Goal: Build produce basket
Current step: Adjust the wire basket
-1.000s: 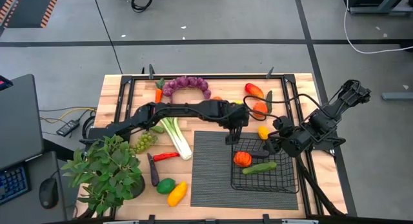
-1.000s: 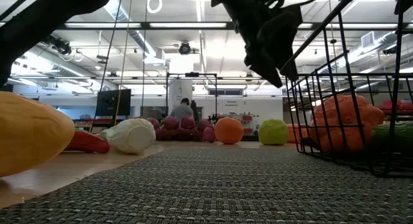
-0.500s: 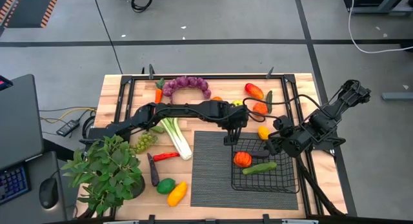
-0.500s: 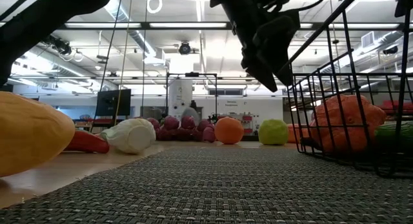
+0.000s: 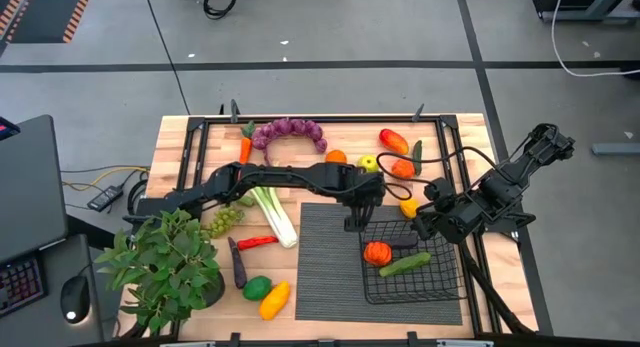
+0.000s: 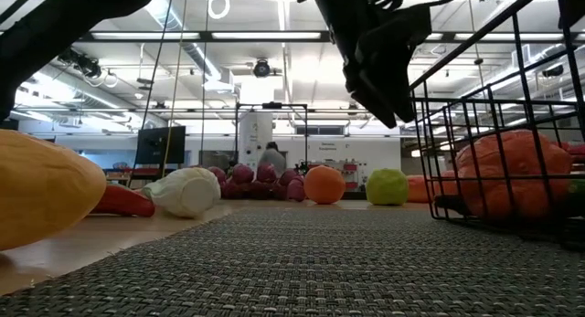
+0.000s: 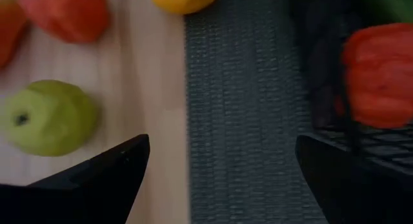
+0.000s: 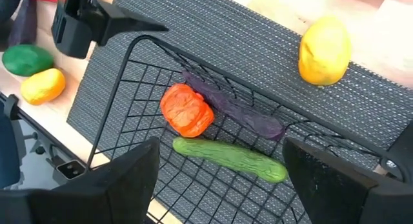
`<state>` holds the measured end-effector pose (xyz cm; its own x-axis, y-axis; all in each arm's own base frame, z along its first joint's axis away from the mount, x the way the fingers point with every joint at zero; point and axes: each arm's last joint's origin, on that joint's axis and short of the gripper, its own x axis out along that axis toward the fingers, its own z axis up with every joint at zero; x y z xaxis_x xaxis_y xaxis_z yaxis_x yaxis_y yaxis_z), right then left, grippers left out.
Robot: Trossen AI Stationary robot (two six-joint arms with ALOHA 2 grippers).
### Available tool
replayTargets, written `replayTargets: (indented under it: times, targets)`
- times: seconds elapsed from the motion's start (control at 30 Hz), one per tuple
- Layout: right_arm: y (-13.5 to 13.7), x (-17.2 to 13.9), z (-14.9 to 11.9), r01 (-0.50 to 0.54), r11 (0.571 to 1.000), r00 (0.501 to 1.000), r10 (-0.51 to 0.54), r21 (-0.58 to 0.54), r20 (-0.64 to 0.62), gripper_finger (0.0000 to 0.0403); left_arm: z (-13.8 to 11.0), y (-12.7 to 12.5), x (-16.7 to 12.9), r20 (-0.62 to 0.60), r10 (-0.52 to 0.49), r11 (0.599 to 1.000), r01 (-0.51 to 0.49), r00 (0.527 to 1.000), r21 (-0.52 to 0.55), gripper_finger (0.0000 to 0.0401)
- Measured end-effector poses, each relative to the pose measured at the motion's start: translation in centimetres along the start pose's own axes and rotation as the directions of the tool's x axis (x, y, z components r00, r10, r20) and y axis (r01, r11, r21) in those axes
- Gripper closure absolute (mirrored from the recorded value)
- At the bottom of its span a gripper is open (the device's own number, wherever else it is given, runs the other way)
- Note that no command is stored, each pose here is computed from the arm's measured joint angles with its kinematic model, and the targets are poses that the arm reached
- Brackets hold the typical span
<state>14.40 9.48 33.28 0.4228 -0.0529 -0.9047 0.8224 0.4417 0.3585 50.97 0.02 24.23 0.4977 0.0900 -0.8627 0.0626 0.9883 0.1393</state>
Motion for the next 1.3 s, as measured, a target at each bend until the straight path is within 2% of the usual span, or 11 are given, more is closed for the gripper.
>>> replayTargets:
  times: [0.2, 0.43, 0.57, 0.7, 0.9, 0.97, 1.1, 1.3]
  targets:
    - [-0.2, 0.0, 0.2, 0.022, 1.0, 0.999, -0.023, 0.022, 0.036, 0.0074, -0.6, 2.6, -0.7, -0.046, 0.056, 0.997, -0.058, 0.997, -0.056, 0.0005]
    - [-0.8, 0.1, 0.9, 0.091, 0.992, 0.994, -0.096, 0.092, 0.046, 0.0074, -1.8, 5.0, -4.3, -0.146, 0.045, 0.961, -0.082, 0.988, -0.264, 0.0005]
    - [-1.0, 0.2, 1.1, 0.117, 0.987, 0.993, -0.119, 0.107, 0.016, 0.0074, -2.4, 4.9, -6.0, -0.168, -0.128, 0.914, 0.05, 0.977, -0.402, 0.0005]
    - [-1.0, 0.2, 1.1, 0.125, 0.986, 0.992, -0.124, 0.114, -0.016, 0.0074, -2.6, 3.2, -6.4, -0.184, -0.327, 0.859, 0.211, 0.927, -0.466, 0.0005]
    - [-1.0, 0.3, 0.9, 0.138, 0.984, 0.989, -0.131, 0.111, -0.073, 0.0074, -2.3, 0.7, -6.3, -0.199, -0.361, 0.868, 0.251, 0.911, -0.428, 0.0005]
    - [-0.8, 0.7, 0.9, 0.138, 0.987, 0.989, -0.133, 0.086, -0.06, 0.0074, -2.1, 0.2, -6.3, -0.181, -0.36, 0.872, 0.261, 0.915, -0.414, 0.0005]
    - [-0.1, 2.8, 0.8, 0.146, 0.987, 0.987, -0.149, -0.061, -0.055, 0.0074, -1.8, -0.3, -6.3, -0.167, -0.334, 0.882, 0.246, 0.928, -0.401, 0.0005]
    - [1.4, 5.7, 1.4, 0.164, 0.948, 0.98, -0.189, -0.272, -0.069, 0.0074, -2.6, -0.1, -6.5, -0.249, -0.334, 0.882, 0.209, 0.909, -0.422, 0.0005]
